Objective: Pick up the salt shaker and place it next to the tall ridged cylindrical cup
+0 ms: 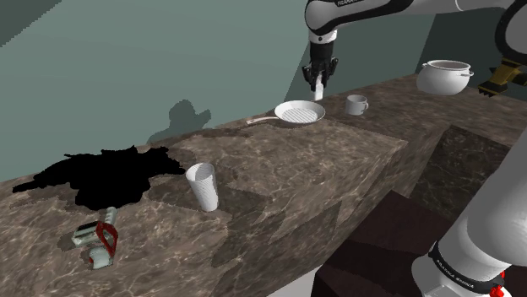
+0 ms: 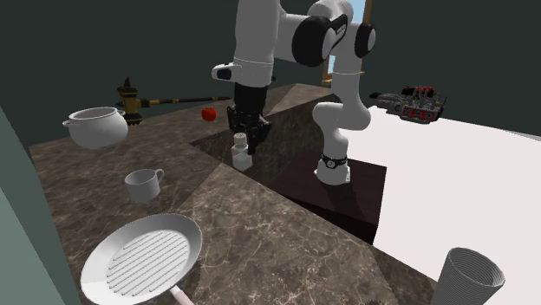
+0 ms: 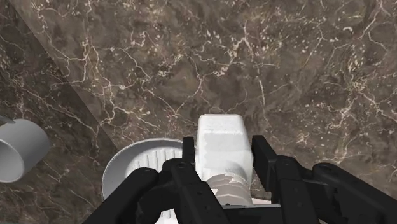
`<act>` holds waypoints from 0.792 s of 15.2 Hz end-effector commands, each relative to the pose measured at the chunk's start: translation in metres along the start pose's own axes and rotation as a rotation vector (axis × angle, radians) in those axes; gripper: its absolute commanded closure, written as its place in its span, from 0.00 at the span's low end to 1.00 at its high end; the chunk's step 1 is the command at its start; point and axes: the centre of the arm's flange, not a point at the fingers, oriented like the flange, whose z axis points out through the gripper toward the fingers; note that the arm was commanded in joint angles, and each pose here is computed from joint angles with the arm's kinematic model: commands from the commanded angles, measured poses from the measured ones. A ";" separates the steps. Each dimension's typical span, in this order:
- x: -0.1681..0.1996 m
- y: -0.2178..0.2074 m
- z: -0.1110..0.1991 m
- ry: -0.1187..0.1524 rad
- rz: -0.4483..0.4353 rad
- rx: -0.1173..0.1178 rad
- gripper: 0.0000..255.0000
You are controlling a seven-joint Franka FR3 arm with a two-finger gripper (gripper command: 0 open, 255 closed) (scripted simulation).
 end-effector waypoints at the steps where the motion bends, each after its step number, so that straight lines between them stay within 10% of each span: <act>1: -0.008 -0.026 -0.006 0.000 0.002 0.000 1.00; 12: -0.042 -0.166 -0.024 0.000 0.002 0.000 1.00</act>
